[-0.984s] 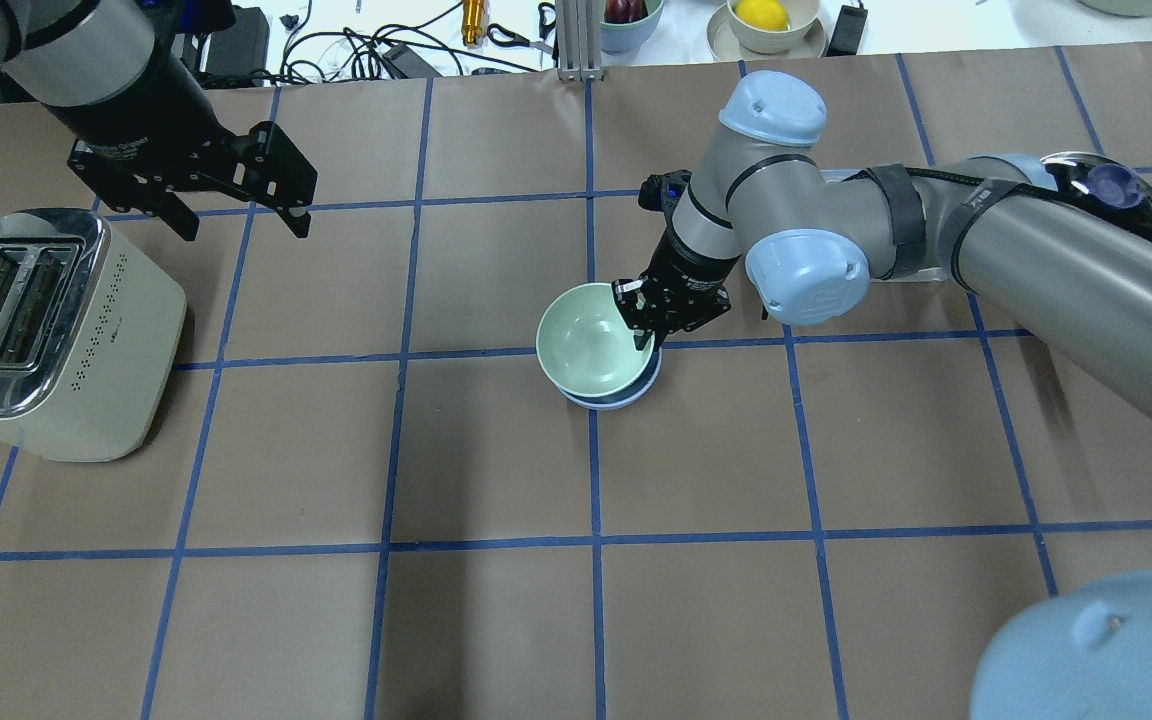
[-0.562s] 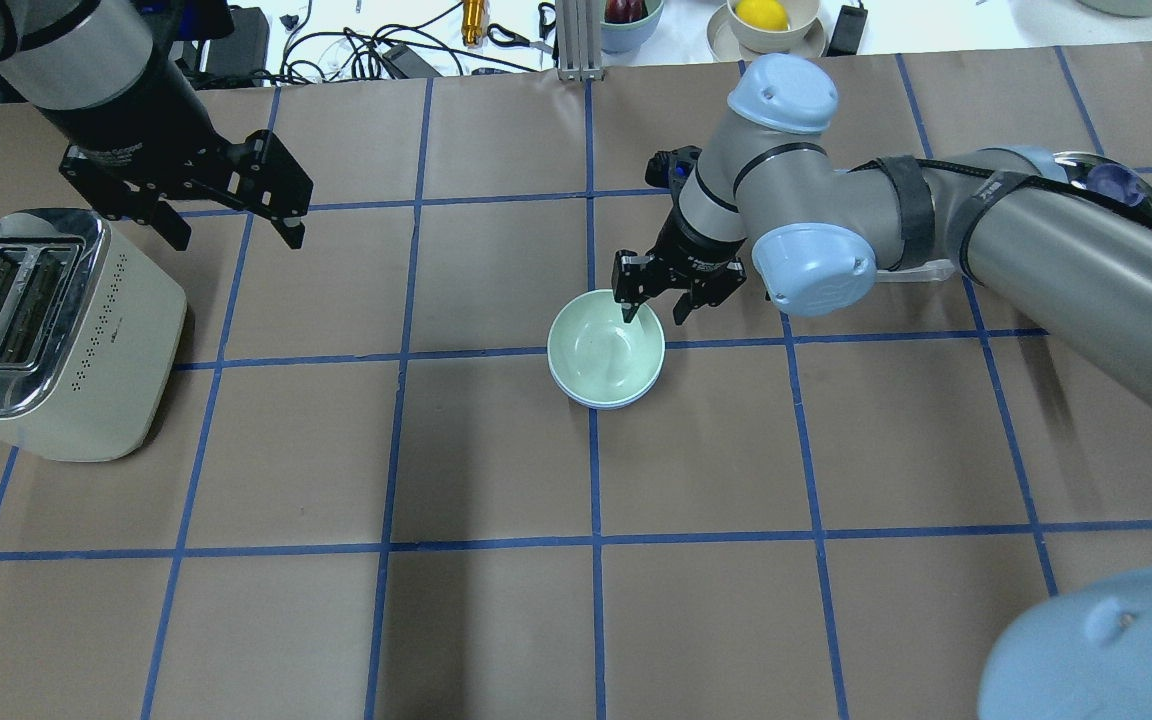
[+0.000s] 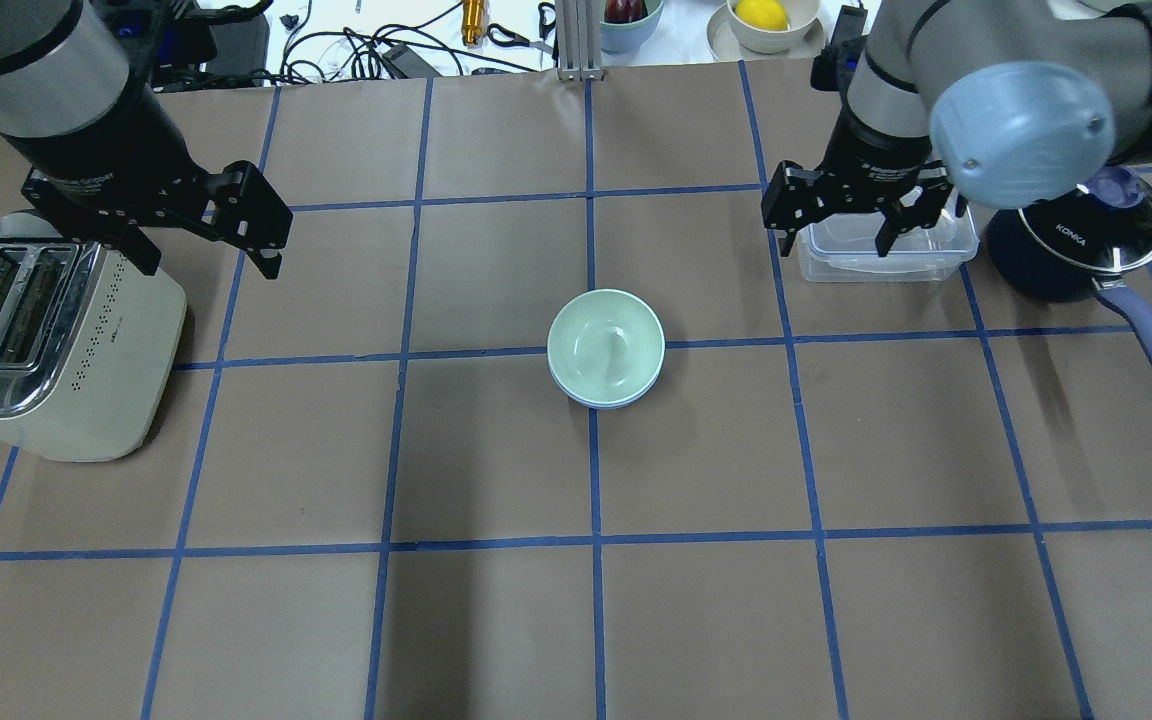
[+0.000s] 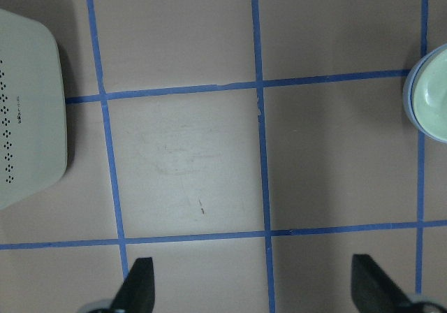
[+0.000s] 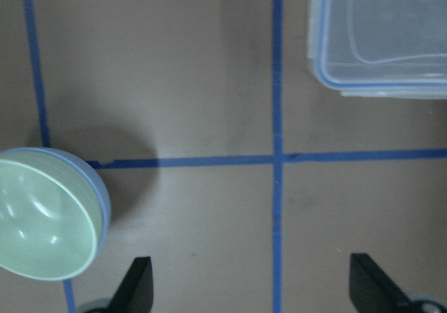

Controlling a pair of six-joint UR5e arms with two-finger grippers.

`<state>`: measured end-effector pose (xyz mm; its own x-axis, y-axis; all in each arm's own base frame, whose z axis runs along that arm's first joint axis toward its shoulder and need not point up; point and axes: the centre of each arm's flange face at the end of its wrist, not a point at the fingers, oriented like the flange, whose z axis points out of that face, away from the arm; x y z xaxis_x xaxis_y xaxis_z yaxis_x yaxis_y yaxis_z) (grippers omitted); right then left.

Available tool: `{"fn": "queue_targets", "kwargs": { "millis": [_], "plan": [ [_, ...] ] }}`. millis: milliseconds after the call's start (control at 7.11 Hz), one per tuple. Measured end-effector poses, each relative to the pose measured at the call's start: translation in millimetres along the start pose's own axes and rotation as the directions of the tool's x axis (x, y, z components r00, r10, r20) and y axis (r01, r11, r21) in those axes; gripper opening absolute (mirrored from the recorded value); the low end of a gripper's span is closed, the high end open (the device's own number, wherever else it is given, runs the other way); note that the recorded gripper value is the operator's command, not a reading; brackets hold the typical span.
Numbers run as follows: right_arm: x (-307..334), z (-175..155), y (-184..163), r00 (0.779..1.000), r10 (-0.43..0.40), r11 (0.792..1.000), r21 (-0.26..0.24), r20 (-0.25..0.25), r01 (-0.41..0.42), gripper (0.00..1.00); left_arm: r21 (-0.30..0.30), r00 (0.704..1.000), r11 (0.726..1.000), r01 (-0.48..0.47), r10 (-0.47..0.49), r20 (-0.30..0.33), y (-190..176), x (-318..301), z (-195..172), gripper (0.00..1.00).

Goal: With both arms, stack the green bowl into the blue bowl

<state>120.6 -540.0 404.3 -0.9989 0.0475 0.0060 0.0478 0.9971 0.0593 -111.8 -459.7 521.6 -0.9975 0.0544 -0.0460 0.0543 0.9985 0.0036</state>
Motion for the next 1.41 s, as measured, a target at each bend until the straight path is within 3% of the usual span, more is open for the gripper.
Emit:
{"fn": "queue_targets", "kwargs": {
  "millis": [281, 703, 1406],
  "plan": [
    [7.5, -46.1, 33.1, 1.0, 0.006, 0.999, 0.034, -0.012, -0.006, 1.0, 0.012, 0.999, 0.999, 0.044, -0.044, -0.003, -6.6, -2.3, 0.1, 1.0],
    [6.4, -66.8, 48.5, 1.0, 0.002, 0.999, 0.047, -0.019, -0.002, 1.0, 0.097, 0.998, 0.993, 0.062, -0.062, -0.002, -24.6, -7.1, 0.8, 1.0],
    [0.3, -91.3, 69.5, 1.0, -0.018, 0.999, 0.036, -0.018, 0.018, 1.0, 0.12, 0.998, 0.991, 0.06, -0.06, 0.0, -31.3, -4.6, 4.2, 1.0]
  ]
}}
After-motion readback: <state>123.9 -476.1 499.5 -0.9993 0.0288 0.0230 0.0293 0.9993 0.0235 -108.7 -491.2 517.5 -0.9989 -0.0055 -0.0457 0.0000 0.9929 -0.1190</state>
